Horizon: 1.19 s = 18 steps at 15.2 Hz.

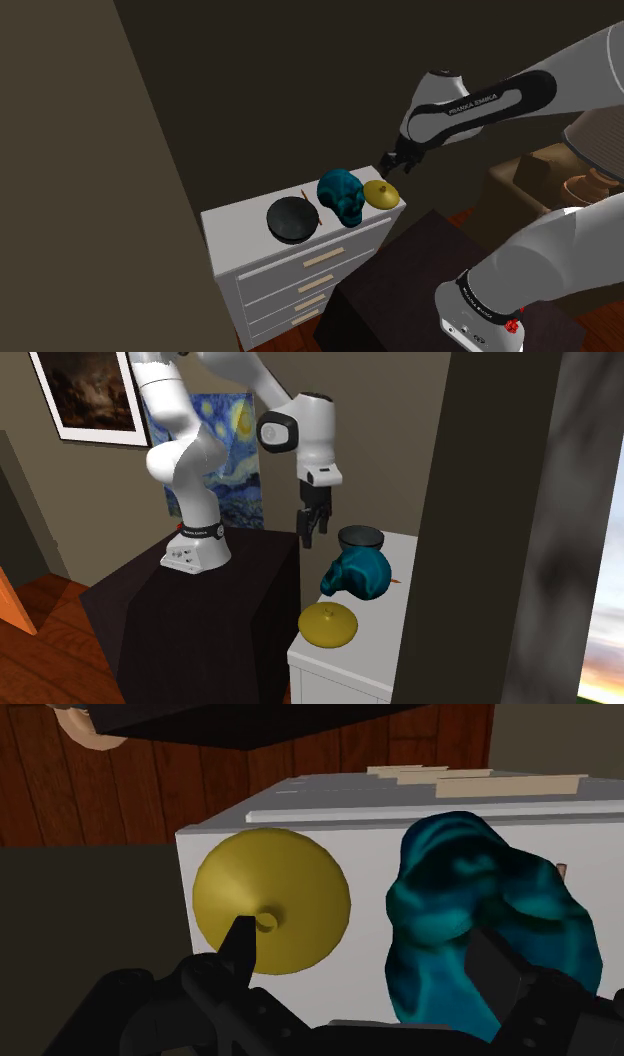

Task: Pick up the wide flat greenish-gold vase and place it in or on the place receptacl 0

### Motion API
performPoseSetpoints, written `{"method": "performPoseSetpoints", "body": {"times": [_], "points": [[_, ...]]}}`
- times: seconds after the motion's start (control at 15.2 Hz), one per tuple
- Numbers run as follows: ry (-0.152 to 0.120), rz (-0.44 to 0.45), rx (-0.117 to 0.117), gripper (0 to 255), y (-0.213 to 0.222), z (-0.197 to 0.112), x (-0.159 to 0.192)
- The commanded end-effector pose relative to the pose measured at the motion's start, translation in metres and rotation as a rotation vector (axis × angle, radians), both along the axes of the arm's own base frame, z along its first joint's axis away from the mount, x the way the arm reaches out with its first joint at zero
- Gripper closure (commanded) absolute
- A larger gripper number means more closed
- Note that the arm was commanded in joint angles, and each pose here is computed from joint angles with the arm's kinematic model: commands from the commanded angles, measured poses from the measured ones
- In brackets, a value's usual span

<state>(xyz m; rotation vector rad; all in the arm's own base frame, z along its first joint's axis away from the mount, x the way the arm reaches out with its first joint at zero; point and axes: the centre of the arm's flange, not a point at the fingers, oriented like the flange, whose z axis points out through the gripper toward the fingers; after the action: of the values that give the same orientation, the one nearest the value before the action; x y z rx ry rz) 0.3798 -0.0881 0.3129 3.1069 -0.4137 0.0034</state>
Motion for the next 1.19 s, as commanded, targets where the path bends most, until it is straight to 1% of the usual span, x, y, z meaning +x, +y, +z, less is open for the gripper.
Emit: {"method": "performPoseSetpoints", "body": {"times": [0.0,0.53,0.59,1.12], "points": [[-0.014,-0.017,-0.006,0,-0.016,-0.023,0.01],[-0.06,-0.086,-0.025,0,-0.07,-0.103,0.042],[-0.063,-0.091,-0.027,0,-0.075,-0.109,0.045],[-0.063,-0.091,-0.027,0,-0.076,-0.149,0.047]]}}
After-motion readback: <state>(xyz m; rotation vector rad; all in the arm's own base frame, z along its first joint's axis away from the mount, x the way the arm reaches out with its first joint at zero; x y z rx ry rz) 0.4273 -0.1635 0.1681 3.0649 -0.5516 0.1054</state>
